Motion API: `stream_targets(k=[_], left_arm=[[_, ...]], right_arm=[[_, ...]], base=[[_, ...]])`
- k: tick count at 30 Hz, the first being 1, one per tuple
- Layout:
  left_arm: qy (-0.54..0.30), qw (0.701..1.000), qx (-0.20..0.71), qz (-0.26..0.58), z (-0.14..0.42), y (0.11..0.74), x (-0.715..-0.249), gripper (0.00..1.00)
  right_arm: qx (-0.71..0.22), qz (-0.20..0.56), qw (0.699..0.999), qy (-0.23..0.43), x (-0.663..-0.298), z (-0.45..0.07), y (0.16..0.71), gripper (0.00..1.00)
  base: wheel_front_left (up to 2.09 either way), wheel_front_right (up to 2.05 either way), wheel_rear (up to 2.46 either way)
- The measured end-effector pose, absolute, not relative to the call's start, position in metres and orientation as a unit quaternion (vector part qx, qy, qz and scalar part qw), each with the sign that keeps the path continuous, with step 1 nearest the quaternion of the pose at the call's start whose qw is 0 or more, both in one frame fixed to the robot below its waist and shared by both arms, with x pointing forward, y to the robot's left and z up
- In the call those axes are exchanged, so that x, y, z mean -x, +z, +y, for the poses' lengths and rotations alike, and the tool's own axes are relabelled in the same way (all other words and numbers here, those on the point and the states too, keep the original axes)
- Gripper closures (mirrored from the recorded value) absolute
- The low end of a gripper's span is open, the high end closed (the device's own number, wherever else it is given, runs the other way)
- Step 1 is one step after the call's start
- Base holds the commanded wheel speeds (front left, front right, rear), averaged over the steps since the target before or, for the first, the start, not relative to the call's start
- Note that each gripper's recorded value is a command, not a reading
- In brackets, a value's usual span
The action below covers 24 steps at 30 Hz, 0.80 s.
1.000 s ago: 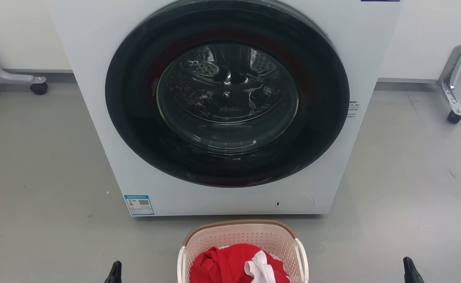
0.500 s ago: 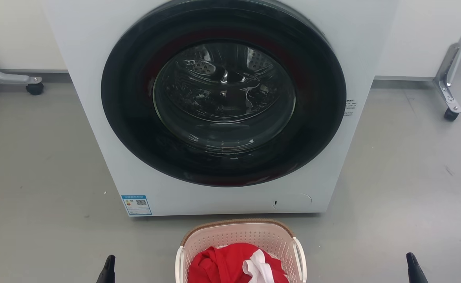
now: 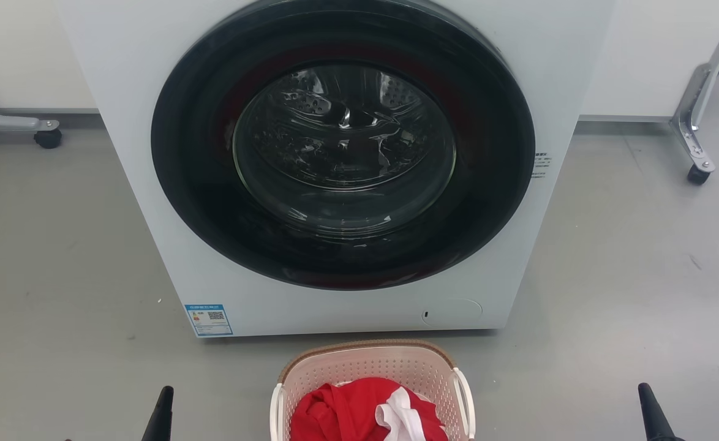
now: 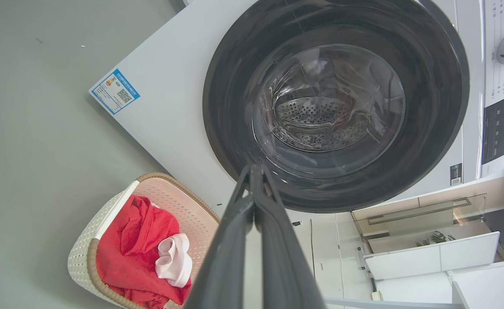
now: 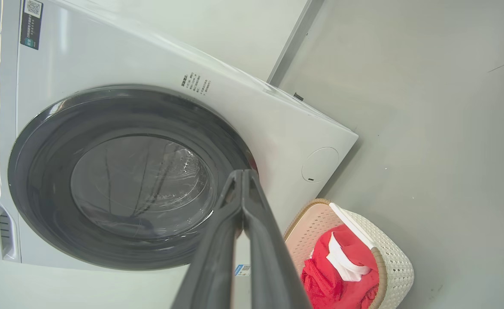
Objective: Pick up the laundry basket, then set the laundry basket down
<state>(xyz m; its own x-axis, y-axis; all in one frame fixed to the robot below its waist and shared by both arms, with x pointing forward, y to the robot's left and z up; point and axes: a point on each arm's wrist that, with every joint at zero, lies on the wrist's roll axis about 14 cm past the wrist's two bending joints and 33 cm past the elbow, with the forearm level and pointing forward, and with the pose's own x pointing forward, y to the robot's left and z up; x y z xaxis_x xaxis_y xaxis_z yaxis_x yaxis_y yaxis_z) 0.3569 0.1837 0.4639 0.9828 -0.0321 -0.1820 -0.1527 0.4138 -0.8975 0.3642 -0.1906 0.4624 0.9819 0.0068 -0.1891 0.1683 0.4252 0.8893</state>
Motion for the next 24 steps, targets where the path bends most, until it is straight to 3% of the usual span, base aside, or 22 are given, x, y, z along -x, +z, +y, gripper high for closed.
stream_targets(k=[24], left_arm=[[0.029, 0.733, 0.678, 0.05, 0.19, 0.475, -0.375, 1.0]], right_arm=[[-0.681, 0.036, 0.73, -0.042, -0.377, -0.202, 0.477, 1.0]], base=[[0.0, 0.0, 0.0]])
